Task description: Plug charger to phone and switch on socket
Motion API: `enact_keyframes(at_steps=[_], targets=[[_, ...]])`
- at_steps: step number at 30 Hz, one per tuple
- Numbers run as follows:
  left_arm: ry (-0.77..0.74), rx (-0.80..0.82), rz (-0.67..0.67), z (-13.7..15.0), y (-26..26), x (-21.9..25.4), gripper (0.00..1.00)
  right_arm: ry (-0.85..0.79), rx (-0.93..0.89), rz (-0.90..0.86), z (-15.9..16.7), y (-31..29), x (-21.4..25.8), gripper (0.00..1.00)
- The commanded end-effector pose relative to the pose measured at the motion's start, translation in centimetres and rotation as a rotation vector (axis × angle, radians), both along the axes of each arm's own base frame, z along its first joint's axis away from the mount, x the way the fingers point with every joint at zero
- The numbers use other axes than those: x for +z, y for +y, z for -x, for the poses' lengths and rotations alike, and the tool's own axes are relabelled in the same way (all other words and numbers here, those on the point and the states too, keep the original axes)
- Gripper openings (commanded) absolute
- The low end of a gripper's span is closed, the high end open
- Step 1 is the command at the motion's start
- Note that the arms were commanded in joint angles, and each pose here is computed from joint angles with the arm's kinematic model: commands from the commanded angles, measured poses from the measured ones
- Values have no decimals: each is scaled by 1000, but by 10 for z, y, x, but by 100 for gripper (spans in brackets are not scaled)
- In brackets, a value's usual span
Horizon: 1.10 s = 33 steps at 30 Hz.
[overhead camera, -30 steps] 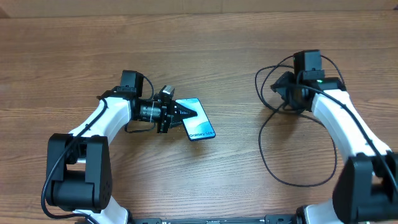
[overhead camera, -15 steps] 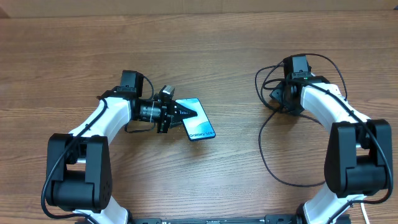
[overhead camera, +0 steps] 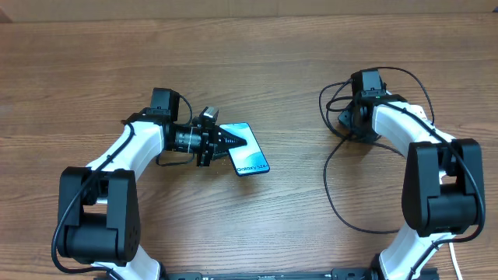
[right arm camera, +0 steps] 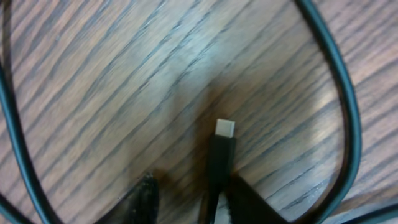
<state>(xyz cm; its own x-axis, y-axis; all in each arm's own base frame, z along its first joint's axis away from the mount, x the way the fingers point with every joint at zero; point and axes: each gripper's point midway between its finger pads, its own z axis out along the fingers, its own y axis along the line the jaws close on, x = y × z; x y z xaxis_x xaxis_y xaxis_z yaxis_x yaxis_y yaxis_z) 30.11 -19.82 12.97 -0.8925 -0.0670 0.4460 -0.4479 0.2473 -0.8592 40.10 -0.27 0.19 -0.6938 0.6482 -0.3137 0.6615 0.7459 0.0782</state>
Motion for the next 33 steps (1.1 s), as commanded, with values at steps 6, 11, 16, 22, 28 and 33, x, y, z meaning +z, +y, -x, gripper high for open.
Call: enact_keyframes(at_steps=[6,11,16,22,28,33], targets=[[-17,-5,38,-2,0,8,4,32,19,-68,2,12,-14,4],[-41,-6,41,-4,-1,8,4,29,76,-115,0,21,-6,4],[-108,-8,52,-12,-1,11,4,-2,220,-217,-6,45,26,4],[-271,-39,176,-24,-4,36,4,-73,408,-358,-3,78,93,4],[-374,-57,280,-43,7,70,4,-126,658,-502,41,111,156,4],[-425,-48,276,-55,13,84,4,-107,926,-654,100,139,187,4]])
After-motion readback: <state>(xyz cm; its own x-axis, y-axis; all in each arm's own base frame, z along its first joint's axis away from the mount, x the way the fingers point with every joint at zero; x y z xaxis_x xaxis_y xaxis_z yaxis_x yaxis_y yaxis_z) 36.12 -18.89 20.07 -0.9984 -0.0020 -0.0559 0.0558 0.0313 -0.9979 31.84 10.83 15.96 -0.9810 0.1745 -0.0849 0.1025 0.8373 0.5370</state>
